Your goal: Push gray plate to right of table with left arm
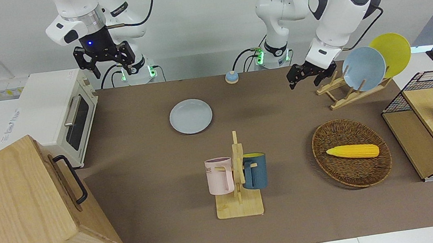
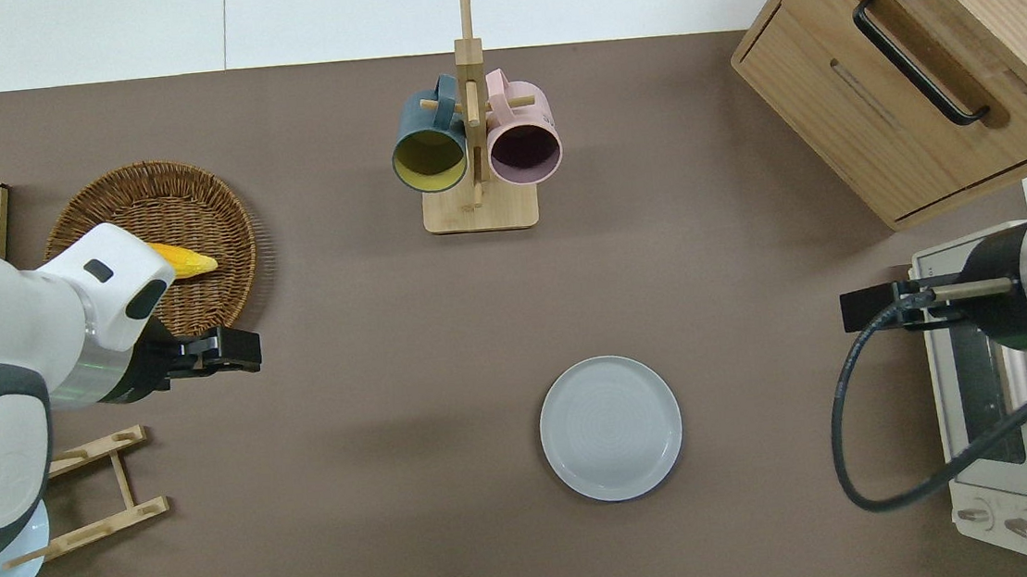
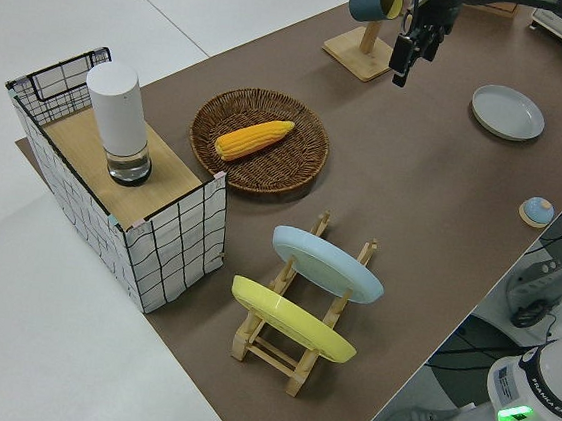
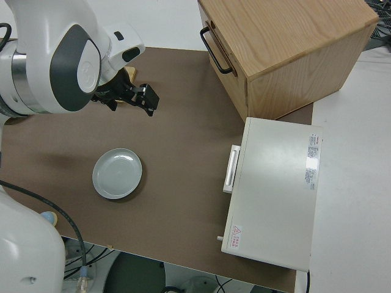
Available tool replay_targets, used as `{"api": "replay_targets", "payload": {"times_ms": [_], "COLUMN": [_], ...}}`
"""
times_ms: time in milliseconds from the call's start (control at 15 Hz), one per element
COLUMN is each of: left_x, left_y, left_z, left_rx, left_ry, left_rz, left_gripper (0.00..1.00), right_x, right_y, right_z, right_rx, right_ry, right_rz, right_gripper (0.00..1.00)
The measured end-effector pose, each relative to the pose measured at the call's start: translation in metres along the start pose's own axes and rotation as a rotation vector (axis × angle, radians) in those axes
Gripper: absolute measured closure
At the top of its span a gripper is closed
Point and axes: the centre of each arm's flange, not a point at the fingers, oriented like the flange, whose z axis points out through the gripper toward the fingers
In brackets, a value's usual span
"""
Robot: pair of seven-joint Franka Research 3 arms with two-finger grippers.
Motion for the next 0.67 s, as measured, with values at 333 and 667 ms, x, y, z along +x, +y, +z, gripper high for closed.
{"api": "replay_targets", "payload": {"times_ms": [333, 667], "left_x": [-0.002, -0.011], "left_y": [-0.012, -0.018], "left_z": [-0.052, -0.077], "left_rx": [0.056, 0.068], "left_ry": [0.045, 0.042], "left_rz": [0.04, 0.078], "left_gripper": [0.0, 0.0], "right_x": [0.0, 0.0], "right_y": [0.0, 0.0], "right_z": [0.0, 0.0], "right_rx": [0.0, 0.0], "right_ry": [0.0, 0.0], "right_rz": [0.0, 0.0], "right_gripper": [0.0, 0.0]}}
